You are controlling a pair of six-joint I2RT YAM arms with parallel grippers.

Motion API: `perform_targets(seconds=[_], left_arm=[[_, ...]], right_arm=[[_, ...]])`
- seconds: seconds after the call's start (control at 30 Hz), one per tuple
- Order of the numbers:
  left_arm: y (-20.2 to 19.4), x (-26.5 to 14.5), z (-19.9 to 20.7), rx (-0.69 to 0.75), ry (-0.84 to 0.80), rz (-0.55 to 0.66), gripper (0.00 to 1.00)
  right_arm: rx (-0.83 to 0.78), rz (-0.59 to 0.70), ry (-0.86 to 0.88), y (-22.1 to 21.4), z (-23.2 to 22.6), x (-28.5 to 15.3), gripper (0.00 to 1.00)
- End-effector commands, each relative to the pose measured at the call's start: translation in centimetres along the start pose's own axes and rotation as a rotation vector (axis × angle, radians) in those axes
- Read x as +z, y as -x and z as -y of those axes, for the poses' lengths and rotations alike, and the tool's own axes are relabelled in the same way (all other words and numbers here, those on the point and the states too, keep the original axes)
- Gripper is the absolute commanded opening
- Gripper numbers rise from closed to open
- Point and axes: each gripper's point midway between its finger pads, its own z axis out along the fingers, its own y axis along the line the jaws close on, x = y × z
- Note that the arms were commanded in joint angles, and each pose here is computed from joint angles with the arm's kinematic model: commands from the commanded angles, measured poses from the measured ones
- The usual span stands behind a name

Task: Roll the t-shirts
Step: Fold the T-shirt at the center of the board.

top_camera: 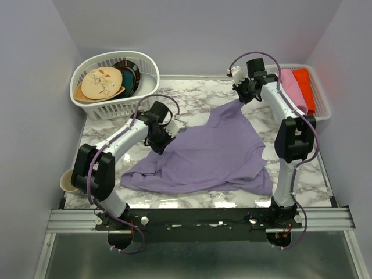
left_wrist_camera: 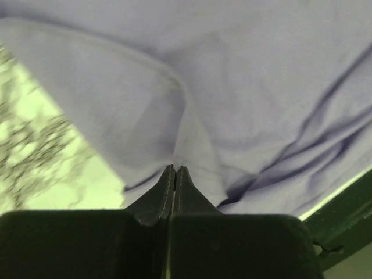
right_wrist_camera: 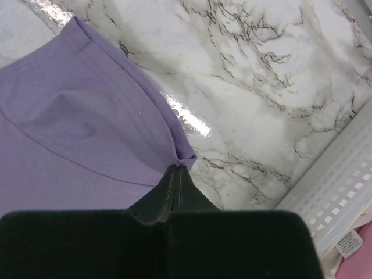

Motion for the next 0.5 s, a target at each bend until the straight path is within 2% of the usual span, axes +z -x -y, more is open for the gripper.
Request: perform_targets(seconds=[0.0, 0.13, 0.47], left_arm=[[-0.1, -3.5, -5.9, -0.136, 0.128, 0.086, 0.00], [-0.9, -5.0, -10.3, -0.232, 0.202, 0.116, 0.00], [-0.4, -7.1, -16.4, -0.328, 0.372, 0.162, 0.00]], right_arm=[[-0.010, 0.027, -0.096, 0.6, 3.5, -1.5, 0.00], [-0.013, 0.016, -0.117, 0.2, 4.5, -1.3, 0.00], [-0.018, 0.024, -0.161, 0.6, 5.6, -1.6, 0.01]])
